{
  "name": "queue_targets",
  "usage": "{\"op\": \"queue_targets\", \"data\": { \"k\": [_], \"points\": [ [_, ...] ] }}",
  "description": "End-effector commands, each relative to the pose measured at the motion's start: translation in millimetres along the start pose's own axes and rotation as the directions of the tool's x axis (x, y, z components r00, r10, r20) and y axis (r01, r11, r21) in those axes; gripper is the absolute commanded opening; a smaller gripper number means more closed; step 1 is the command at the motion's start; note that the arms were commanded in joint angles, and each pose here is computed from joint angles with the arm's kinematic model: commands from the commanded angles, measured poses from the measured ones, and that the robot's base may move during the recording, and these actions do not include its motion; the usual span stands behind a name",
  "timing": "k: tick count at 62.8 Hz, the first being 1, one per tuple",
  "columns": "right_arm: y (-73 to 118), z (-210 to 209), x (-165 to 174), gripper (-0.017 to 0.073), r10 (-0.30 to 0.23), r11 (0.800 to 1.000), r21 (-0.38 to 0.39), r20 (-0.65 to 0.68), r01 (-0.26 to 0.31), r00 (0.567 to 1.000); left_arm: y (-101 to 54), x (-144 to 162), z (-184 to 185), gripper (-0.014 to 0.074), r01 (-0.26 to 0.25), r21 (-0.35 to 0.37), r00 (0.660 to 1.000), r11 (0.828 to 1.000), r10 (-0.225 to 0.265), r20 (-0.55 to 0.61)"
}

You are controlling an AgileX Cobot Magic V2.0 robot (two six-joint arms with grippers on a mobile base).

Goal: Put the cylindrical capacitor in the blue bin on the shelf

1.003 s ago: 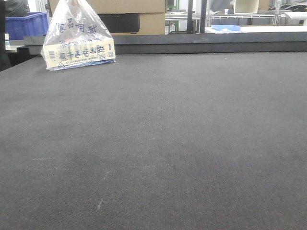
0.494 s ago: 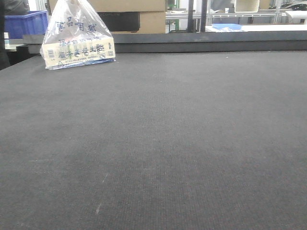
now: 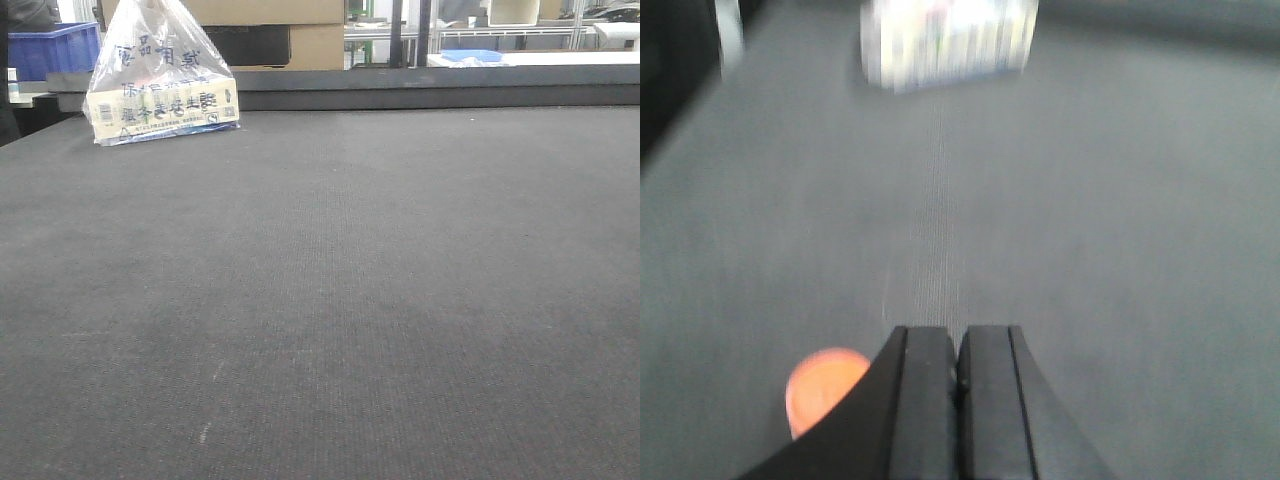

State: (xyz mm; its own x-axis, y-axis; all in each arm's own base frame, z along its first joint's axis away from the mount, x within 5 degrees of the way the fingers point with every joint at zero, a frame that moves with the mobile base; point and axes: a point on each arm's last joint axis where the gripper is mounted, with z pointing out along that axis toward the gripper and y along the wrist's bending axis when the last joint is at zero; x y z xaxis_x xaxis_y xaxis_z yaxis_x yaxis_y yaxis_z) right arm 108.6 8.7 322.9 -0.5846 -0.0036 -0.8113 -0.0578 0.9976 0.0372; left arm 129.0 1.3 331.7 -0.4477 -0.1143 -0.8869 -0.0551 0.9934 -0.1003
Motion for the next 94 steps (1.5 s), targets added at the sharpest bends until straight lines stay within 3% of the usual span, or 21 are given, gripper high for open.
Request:
{"op": "queue_targets", "data": {
  "k": [1,10,21,29,34,40,63,71,75,86,89,94],
  "points": [
    [0.1,10.4,-8.3,-0.0162,-0.005,1.000,0.004,-0.099,0.005,0.995,-1.4,-6.2,15.6,-0.0111,0.012,-0.008,0.990,1.000,-0.013,-0.142],
    [1.1,25.7,-11.3,-0.0162,0.007,1.000,-0.004,-0.173,-0.007,0.985,-1.9,-13.5,48.4,-0.0111,0.008,-0.027,0.953,1.000,-0.015,-0.304],
    [5.7,35.7,-8.7,-0.0159,0.047,0.997,-0.038,-0.284,-0.060,0.958,-1.1,-14.4,71.0,-0.0111,-0.003,-0.038,0.927,0.999,-0.012,-0.376],
    [8.4,55.6,-12.8,-0.0157,0.063,0.995,-0.040,-0.464,-0.092,0.884,-0.5,-13.8,74.3,-0.0111,-0.011,-0.042,0.925,0.999,-0.006,-0.381],
    [6.8,76.1,-15.0,-0.0157,0.084,0.995,-0.002,-0.565,-0.103,0.821,-0.4,-13.7,74.8,-0.0111,-0.011,-0.042,0.924,0.999,-0.006,-0.382],
    [4.4,96.3,-15.2,-0.0157,0.095,0.995,0.033,-0.624,-0.095,0.775,0.8,-14.0,74.7,-0.0111,-0.030,-0.049,0.925,0.998,0.009,-0.379],
    [3.9,123.4,-18.0,-0.0157,0.102,0.994,0.040,-0.622,-0.099,0.776,0.8,-17.0,75.9,-0.0111,-0.034,-0.048,0.938,0.998,0.015,-0.347],
    [4.0,130.9,-14.6,-0.0144,0.099,0.995,0.039,-0.649,-0.097,0.754,0.5,-19.1,76.7,-0.0111,-0.033,-0.046,0.946,0.998,0.017,-0.323],
    [4.1,134.6,-12.1,-0.0054,0.100,0.994,0.041,-0.669,-0.098,0.736,0.5,-19.1,76.7,-0.0111,-0.033,-0.046,0.946,0.998,0.017,-0.323],
    [4.9,140.2,-9.6,0.0369,0.108,0.993,0.041,-0.687,-0.110,0.719,0.5,-19.3,76.8,-0.0111,-0.033,-0.046,0.947,0.998,0.017,-0.321],
    [4.9,142.2,-8.6,0.0432,0.109,0.993,0.042,-0.688,-0.110,0.717,0.5,-19.3,76.8,-0.0111,-0.033,-0.046,0.947,0.998,0.017,-0.321],
    [4.4,148.8,-5.5,0.0445,0.112,0.993,0.043,-0.670,-0.112,0.734,0.5,-19.3,76.8,-0.0111,-0.033,-0.046,0.947,0.998,0.017,-0.321]
  ]
}}
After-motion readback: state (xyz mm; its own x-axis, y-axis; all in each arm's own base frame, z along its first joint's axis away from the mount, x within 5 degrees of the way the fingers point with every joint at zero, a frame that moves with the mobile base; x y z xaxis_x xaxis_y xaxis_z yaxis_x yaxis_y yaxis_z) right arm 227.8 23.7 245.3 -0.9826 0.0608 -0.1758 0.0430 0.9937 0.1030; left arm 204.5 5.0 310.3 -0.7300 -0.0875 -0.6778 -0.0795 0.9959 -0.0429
